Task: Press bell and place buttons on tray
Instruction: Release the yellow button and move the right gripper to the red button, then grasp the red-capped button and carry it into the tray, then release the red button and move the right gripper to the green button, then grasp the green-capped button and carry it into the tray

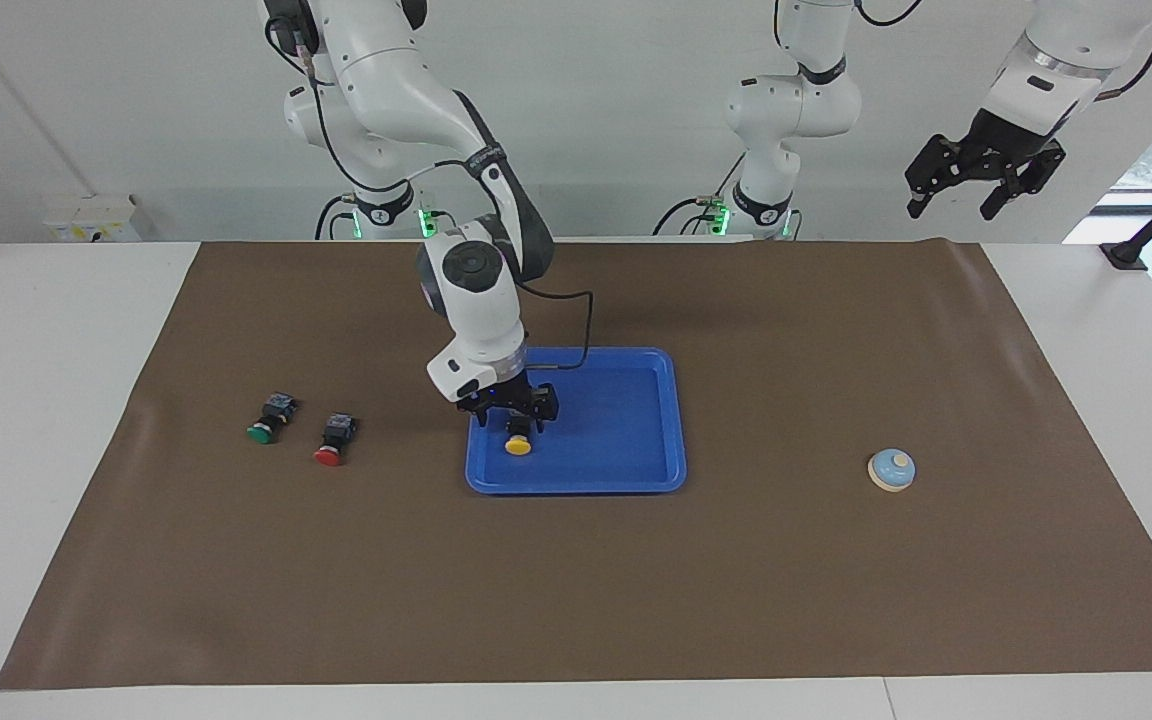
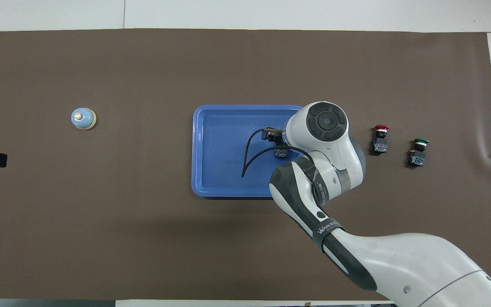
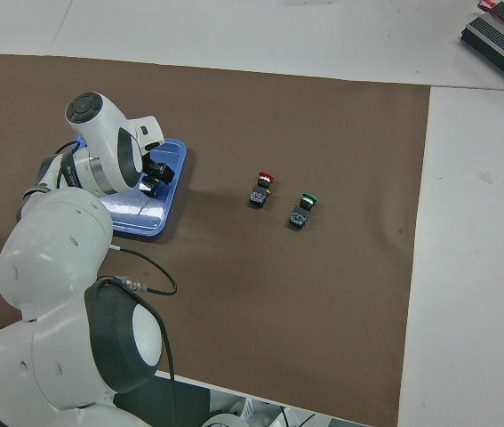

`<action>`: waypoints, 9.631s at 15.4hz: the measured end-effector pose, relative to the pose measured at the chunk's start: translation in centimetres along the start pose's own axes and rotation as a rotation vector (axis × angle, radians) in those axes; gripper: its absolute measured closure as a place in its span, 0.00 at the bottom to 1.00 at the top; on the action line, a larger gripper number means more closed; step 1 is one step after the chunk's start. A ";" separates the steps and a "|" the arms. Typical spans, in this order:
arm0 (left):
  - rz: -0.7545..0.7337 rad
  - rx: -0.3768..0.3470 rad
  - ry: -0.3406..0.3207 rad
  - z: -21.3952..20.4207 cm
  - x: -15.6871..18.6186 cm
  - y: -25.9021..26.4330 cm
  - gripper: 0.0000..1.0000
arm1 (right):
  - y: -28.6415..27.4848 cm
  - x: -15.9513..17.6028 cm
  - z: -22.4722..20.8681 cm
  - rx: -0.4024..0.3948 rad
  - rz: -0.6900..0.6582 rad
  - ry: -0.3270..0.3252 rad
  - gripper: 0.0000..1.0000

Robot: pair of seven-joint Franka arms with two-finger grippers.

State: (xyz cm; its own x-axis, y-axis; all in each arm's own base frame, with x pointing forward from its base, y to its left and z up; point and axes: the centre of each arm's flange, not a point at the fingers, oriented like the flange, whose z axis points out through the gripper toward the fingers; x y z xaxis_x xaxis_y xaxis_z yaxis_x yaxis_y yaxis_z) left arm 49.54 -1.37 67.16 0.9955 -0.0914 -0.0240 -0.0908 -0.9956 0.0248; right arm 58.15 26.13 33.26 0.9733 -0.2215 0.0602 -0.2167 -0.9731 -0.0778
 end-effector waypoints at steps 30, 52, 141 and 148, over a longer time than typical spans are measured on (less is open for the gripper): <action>0.000 0.000 0.000 0.0 0.0 0.0 0.00 | 25.7 3.8 1.9 -0.054 0.128 0.025 0.04; 0.000 0.000 0.000 0.0 0.0 0.0 0.00 | 10.9 4.3 -6.7 -0.043 -0.014 -0.012 0.58; 0.000 0.000 0.000 0.0 0.0 0.0 0.00 | 25.4 5.5 -4.3 -0.055 0.067 0.013 0.59; 0.000 0.000 0.000 0.0 0.0 0.0 0.00 | 9.0 2.4 -7.4 -0.014 0.104 0.014 0.59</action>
State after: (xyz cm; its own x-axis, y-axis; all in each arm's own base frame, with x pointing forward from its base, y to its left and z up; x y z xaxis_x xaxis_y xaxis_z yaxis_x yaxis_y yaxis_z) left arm 49.54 -1.37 67.16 0.9955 -0.0914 -0.0240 -0.0908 -0.9956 0.0247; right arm 57.94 16.34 40.10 0.9443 -0.3224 0.0667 -0.3179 -0.9455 -0.0702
